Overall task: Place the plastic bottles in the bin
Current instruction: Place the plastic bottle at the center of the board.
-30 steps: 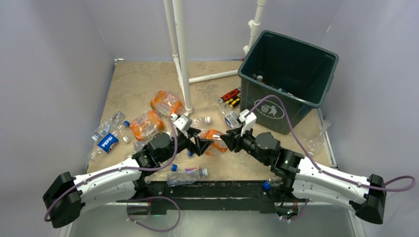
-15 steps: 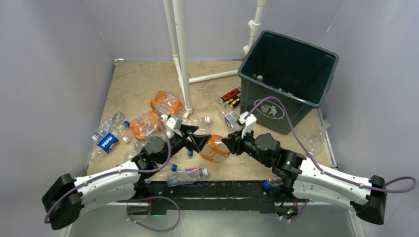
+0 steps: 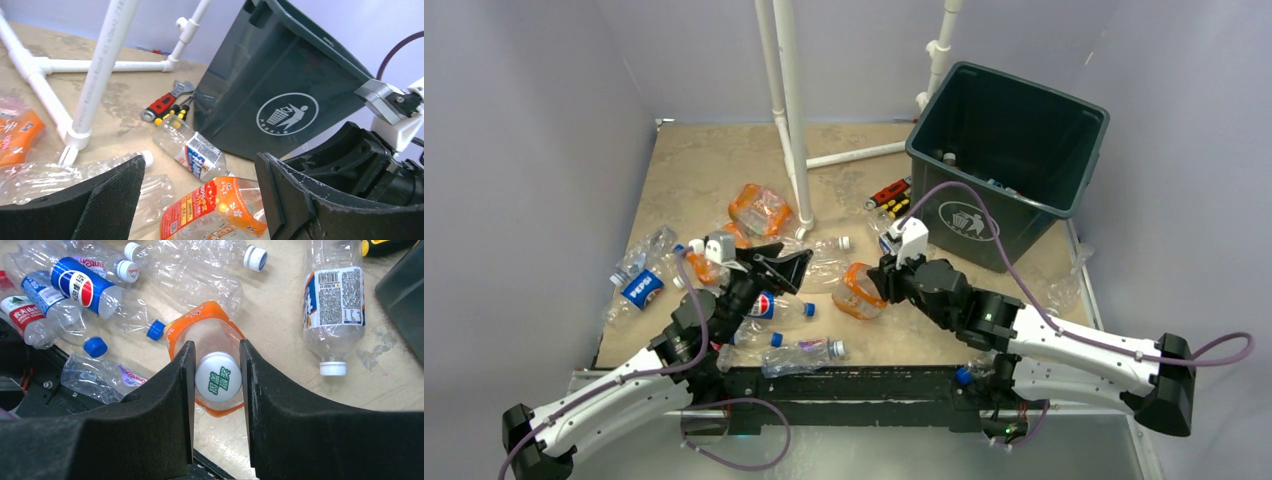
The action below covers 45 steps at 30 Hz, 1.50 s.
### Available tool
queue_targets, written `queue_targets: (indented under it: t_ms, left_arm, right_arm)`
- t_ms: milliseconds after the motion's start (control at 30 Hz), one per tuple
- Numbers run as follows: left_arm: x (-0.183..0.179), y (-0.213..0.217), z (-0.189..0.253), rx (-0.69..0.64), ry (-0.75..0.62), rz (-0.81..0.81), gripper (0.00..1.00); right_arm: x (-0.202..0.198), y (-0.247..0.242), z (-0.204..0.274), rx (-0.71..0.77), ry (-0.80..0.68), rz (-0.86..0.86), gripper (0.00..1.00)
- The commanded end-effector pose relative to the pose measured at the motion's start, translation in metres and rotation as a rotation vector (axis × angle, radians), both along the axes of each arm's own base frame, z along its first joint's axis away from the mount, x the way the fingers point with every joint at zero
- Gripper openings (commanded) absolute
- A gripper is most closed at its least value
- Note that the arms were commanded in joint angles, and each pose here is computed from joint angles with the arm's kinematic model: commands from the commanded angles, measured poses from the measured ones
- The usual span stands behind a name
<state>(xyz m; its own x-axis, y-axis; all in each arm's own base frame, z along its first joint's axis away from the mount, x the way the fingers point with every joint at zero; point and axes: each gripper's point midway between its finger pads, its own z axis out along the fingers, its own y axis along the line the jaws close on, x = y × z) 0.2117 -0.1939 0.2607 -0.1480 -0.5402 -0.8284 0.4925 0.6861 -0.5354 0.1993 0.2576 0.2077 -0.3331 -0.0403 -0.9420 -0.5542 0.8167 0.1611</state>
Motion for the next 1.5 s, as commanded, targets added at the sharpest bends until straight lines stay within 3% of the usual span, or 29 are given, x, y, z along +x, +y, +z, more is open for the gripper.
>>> queue_targets:
  t_ms: [0,367,733,833,1133,1267,1467]
  left_arm:
    - [0.007,0.017,0.0,0.066,0.067,0.092,0.8]
    - [-0.001,0.037,0.017,0.033,0.081,0.128,0.81]
    - [-0.008,0.039,0.024,0.009,0.055,0.106,0.81]
    - [-0.009,0.038,0.026,0.012,0.05,0.099,0.81]
    - [-0.011,0.034,0.024,0.049,0.052,0.071,0.86]
    - [-0.008,0.025,0.024,0.047,0.095,0.053,0.99]
    - [-0.024,-0.029,0.028,0.253,0.001,-0.23,0.99]
  right_arm:
    - [0.008,0.006,0.011,-0.072,-0.031,-0.035,0.0]
    - [-0.007,0.048,-0.006,-0.167,0.001,0.032,0.03]
    - [-0.01,0.063,0.0,-0.096,0.047,0.036,0.6]
    - [-0.01,0.062,0.013,-0.045,0.044,0.026,0.97]
    - [-0.023,0.021,0.047,0.205,-0.007,0.001,0.99]
    - [-0.039,-0.007,0.029,0.409,-0.05,0.036,0.99]
    - [-0.047,-0.018,0.005,0.458,-0.007,0.041,0.99]
